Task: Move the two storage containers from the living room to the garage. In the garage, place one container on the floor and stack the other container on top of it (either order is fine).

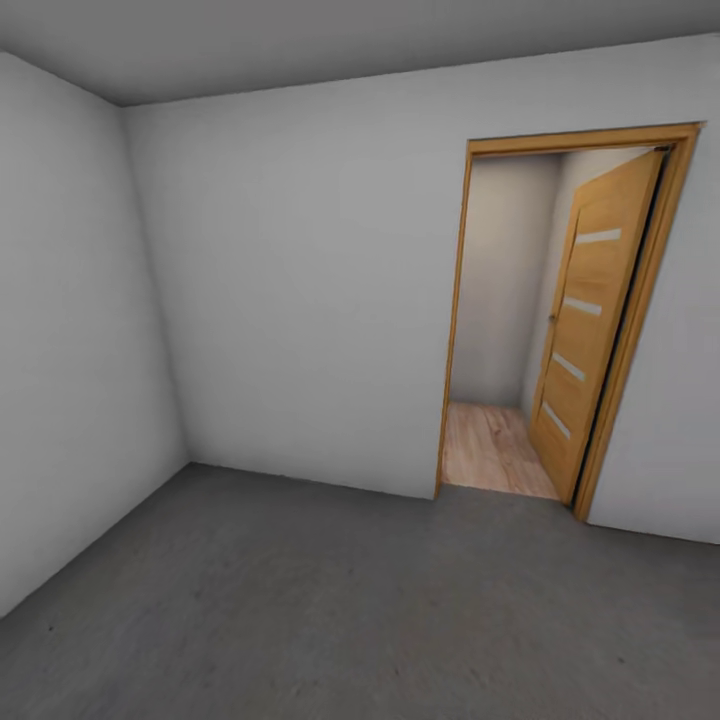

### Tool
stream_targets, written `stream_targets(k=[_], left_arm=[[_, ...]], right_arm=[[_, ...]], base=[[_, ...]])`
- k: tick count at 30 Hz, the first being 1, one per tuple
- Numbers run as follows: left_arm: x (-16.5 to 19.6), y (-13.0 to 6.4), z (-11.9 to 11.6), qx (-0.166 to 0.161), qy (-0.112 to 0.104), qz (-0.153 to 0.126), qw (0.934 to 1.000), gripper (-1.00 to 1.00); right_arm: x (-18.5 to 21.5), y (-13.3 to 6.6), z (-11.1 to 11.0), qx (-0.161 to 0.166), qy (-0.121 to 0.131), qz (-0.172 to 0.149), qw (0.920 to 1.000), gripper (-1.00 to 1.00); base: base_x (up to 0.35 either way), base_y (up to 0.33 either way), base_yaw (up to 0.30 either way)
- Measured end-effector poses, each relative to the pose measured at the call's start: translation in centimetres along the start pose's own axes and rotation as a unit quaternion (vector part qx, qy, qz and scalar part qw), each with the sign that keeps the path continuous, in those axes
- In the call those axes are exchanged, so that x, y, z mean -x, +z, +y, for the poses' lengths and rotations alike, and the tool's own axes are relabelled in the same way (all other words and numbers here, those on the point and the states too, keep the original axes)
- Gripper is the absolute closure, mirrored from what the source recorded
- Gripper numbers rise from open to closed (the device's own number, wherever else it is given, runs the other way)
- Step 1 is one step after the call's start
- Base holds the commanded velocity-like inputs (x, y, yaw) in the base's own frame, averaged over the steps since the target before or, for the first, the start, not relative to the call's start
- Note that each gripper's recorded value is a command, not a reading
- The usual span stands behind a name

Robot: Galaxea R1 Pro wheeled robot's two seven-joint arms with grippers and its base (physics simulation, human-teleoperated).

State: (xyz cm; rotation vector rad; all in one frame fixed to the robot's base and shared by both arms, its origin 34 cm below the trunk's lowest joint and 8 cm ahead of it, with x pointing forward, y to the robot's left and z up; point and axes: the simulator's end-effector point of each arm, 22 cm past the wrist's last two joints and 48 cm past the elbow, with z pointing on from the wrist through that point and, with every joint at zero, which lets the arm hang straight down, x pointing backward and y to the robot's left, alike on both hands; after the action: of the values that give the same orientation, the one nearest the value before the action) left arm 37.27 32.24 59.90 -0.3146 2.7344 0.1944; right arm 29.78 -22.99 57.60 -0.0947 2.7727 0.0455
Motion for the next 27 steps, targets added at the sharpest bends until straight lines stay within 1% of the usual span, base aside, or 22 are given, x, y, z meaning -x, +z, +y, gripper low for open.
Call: stream_targets(k=[27], left_arm=[[0.00,0.00,0.00,0.000,0.000,0.000,1.0000,-1.00]], right_arm=[[0.01,0.00,-0.12,-0.001,-0.001,0.000,1.0000,-1.00]], base=[[0.000,0.000,-0.291]])
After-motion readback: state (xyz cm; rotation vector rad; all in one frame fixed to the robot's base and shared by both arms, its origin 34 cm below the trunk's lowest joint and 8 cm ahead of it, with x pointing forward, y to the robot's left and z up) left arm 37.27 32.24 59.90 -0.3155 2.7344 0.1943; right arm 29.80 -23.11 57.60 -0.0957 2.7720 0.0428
